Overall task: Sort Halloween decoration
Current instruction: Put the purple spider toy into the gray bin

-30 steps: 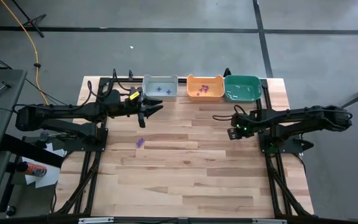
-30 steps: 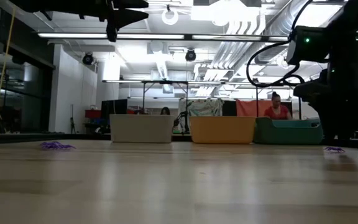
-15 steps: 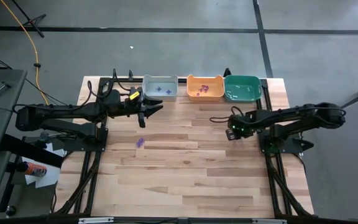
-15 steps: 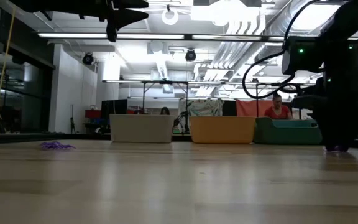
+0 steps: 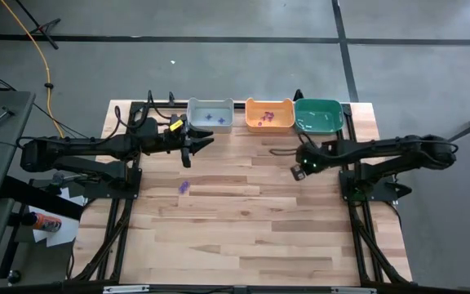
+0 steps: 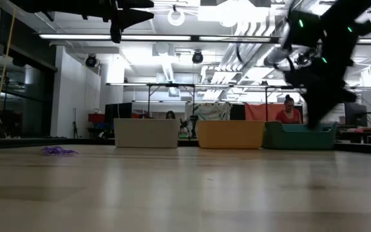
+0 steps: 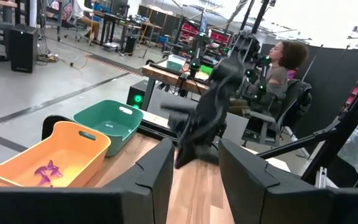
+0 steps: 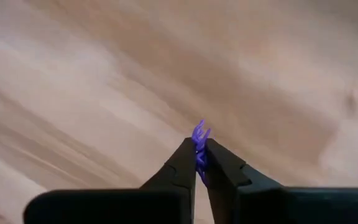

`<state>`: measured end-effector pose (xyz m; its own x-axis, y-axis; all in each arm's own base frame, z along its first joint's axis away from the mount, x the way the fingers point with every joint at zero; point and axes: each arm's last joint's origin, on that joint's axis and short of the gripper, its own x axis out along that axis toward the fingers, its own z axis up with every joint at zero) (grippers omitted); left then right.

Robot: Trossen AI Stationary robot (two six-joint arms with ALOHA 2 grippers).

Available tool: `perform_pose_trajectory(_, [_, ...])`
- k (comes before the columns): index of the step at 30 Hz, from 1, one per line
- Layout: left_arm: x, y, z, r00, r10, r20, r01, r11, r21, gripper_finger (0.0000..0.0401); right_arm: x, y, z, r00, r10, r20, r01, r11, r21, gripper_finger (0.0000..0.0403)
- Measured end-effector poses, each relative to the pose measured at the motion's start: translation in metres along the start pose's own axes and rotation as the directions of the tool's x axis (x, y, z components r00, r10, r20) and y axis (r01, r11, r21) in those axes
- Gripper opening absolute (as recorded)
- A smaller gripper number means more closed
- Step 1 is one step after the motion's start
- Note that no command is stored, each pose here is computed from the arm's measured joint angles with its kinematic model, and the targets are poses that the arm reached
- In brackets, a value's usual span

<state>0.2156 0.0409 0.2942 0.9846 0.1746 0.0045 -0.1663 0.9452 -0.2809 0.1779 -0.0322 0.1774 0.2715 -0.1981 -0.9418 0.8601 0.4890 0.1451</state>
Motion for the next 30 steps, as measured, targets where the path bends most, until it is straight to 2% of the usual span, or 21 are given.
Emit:
perform_pose_trajectory(3, [0.0,0.0,0.0,1.0,0.0,0.0,0.0,1.0,0.0,0.0115,-0.027,0.018,0.022,0.979,0.109,0.17,-0.089,0.989,-0.119,0.0005])
perform_pose_trajectory(5, [0.0,0.0,0.0,1.0,0.0,-0.001,0.0,1.0,0.0,0.0115,-0.044,0.032,0.038,0.935,0.209,0.286,-0.146,0.963,-0.226,0.0007])
perform_pose_trajectory(6, [0.0,0.0,0.0,1.0,0.0,-0.001,0.0,1.0,0.001,0.0115,-0.053,0.039,0.046,0.898,0.272,0.346,-0.175,0.942,-0.287,0.0008])
perform_pose_trajectory(8, [0.0,0.0,0.0,1.0,-0.001,0.004,0.001,1.0,0.014,0.0115,-0.068,0.051,0.061,0.804,0.388,0.451,-0.206,0.893,-0.401,0.0005])
perform_pose_trajectory(12, [0.0,-0.001,0.003,0.999,-0.011,0.032,0.011,1.0,-0.006,0.0115,-0.091,0.068,0.082,0.554,0.607,0.57,-0.237,0.771,-0.592,0.0004])
perform_pose_trajectory(15, [0.0,-0.002,0.004,0.999,-0.032,0.038,0.032,0.999,-0.018,0.0115,-0.104,0.075,0.092,0.375,0.723,0.581,-0.256,0.683,-0.684,0.0004])
perform_pose_trajectory(17, [0.0,-0.002,0.004,0.999,-0.04,0.034,0.041,0.999,-0.018,0.0115,-0.108,0.078,0.095,0.302,0.776,0.553,-0.276,0.627,-0.729,0.0002])
perform_pose_trajectory(19, [0.0,-0.002,0.004,0.999,-0.042,0.034,0.042,0.999,-0.017,0.0115,-0.108,0.08,0.096,0.279,0.804,0.526,-0.287,0.592,-0.753,0.0002])
perform_pose_trajectory(21, [0.0,-0.002,0.004,0.999,-0.041,0.034,0.042,0.999,-0.017,0.0115,-0.107,0.081,0.096,0.276,0.818,0.505,-0.294,0.572,-0.766,0.0002])
perform_pose_trajectory(30, [0.0,-0.002,0.004,0.999,-0.041,0.033,0.042,0.999,-0.017,0.0115,-0.106,0.081,0.095,0.284,0.829,0.482,-0.302,0.555,-0.775,0.0001])
